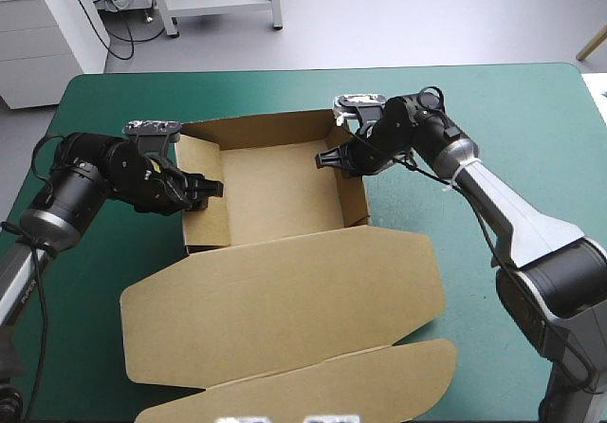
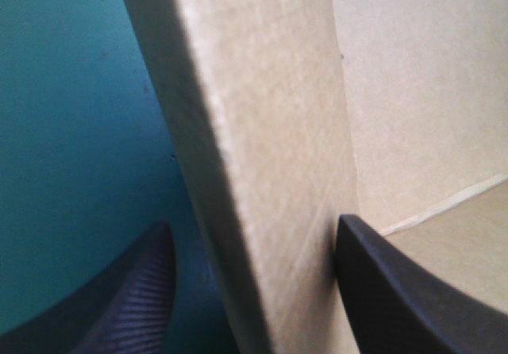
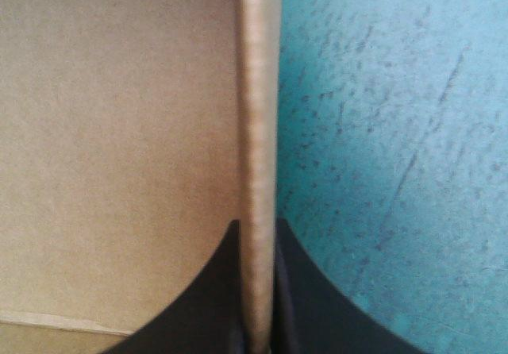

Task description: Fold the box

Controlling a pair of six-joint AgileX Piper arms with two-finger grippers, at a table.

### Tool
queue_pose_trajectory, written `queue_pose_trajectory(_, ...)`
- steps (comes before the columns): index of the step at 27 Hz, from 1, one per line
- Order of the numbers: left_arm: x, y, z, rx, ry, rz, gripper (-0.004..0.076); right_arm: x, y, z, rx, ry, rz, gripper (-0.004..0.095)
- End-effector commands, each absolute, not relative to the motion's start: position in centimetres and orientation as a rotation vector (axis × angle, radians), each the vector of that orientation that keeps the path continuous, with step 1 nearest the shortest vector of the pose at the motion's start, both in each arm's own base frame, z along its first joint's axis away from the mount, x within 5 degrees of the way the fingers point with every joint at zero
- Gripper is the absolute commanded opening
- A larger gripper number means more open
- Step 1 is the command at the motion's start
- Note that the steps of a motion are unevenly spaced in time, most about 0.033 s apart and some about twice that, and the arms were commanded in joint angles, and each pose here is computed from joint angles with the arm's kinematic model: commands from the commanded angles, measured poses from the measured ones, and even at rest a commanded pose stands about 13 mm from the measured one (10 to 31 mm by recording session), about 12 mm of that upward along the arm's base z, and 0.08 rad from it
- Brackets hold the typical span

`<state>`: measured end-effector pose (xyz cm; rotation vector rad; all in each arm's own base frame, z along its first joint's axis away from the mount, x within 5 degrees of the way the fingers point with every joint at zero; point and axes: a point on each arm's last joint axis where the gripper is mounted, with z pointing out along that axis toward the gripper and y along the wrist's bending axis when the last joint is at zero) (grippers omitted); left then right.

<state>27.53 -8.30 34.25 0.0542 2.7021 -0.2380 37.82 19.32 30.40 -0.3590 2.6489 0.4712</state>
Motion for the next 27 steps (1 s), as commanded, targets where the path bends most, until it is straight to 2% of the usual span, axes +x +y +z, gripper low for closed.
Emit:
queue_pose_trajectory(1, 27.1, -8.3, 36.6, 0.054, 2.594, -0.271, 0.0419, 37.0, 19.3, 34.2, -0.322, 2.527, 0.571, -0.0018)
queue_pose_trajectory(6, 27.1, -8.3, 36.6, 0.054, 2.592, -0.272, 0.0417, 36.9, 19.6, 34.3, -0.313, 2.523, 0.627, -0.0018)
queue_pose_trajectory(9, 27.2, -8.3, 36.6, 0.045, 2.578, -0.278, 0.0373, 36.8, 19.7, 34.4, -0.314, 2.521, 0.650, -0.0018)
queue_pose_trajectory(20, 27.5, -8.2, 36.8, 0.046, 2.540, -0.263, -0.0009, 36.8, 19.8, 34.4, -0.319, 2.522, 0.656, -0.0018)
queue_pose_trajectory(27, 27.9, -8.7, 35.8, 0.118, 2.575, -0.032, -0.0010, 36.7, 19.7, 34.3, -0.335, 2.532, 0.641, -0.0018)
